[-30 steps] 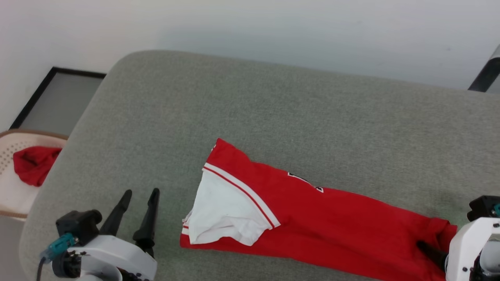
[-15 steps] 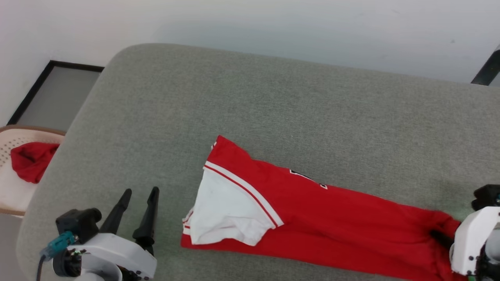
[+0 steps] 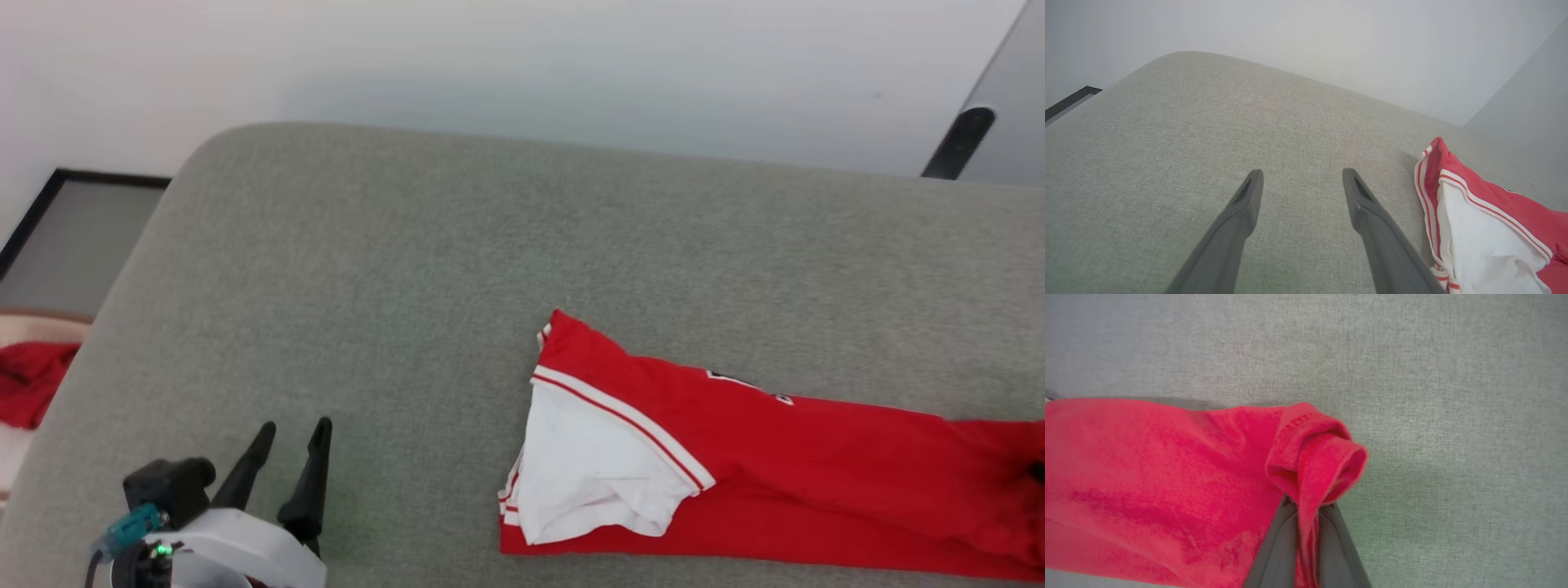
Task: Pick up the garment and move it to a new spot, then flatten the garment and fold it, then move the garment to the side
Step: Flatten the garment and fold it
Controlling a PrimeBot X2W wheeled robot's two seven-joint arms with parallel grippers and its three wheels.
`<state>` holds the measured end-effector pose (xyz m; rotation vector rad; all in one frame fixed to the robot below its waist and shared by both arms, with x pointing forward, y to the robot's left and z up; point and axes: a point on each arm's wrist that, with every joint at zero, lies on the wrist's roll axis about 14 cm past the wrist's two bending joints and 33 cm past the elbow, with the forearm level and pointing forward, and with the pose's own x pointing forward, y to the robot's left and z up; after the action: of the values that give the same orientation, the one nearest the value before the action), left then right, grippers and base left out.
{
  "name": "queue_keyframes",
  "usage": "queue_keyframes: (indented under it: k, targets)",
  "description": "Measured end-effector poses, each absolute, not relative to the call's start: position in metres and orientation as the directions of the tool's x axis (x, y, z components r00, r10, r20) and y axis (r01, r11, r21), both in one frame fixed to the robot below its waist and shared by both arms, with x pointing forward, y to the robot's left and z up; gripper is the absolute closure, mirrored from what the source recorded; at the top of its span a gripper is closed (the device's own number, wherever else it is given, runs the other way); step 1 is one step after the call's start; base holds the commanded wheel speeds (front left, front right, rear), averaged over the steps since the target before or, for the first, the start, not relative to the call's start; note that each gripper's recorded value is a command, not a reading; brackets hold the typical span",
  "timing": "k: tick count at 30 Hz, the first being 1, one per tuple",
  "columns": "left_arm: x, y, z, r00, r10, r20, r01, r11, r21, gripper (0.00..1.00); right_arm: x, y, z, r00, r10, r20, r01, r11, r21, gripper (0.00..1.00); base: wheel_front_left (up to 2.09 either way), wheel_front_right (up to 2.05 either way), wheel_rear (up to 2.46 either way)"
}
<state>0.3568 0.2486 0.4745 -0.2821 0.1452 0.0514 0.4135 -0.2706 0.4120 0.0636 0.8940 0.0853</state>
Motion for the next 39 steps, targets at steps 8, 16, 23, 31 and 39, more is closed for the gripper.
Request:
queue_keyframes:
  k: [8, 16, 23, 31, 39]
  targets:
    - [0.353, 0.239, 0.477, 0.99, 0.001, -0.138, -0.042, 0.955, -0.293, 0.0, 0.408, -0.23, 0.451, 0.696, 0.236, -0.678, -0.126, 0.97, 0.208, 1.0, 0.0, 0.0, 0.0]
    - [0.349, 0.228, 0.485, 0.993, -0.027, -0.117, -0.011, 0.95, -0.313, 0.0, 0.397, -0.146, 0.496, 0.716, 0.436, -0.546, -0.343, 0.9, 0.269, 1.0, 0.0, 0.0, 0.0]
    - [0.342, 0.229, 0.486, 0.993, -0.015, -0.116, -0.025, 0.943, -0.331, 0.0, 0.398, -0.066, 0.515, 0.651, 0.585, -0.483, -0.511, 0.809, 0.291, 1.0, 0.0, 0.0, 0.0]
    - [0.337, 0.236, 0.483, 0.993, 0.013, -0.121, -0.054, 0.936, -0.348, 0.0, 0.407, -0.001, 0.519, 0.575, 0.675, -0.462, -0.62, 0.728, 0.293, 1.0, 0.0, 0.0, 0.0]
    - [0.331, 0.247, 0.473, 0.988, 0.054, -0.142, -0.102, 0.929, -0.355, 0.0, 0.413, 0.038, 0.494, 0.508, 0.698, -0.505, -0.655, 0.694, 0.301, 1.0, 0.0, 0.0, 0.0]
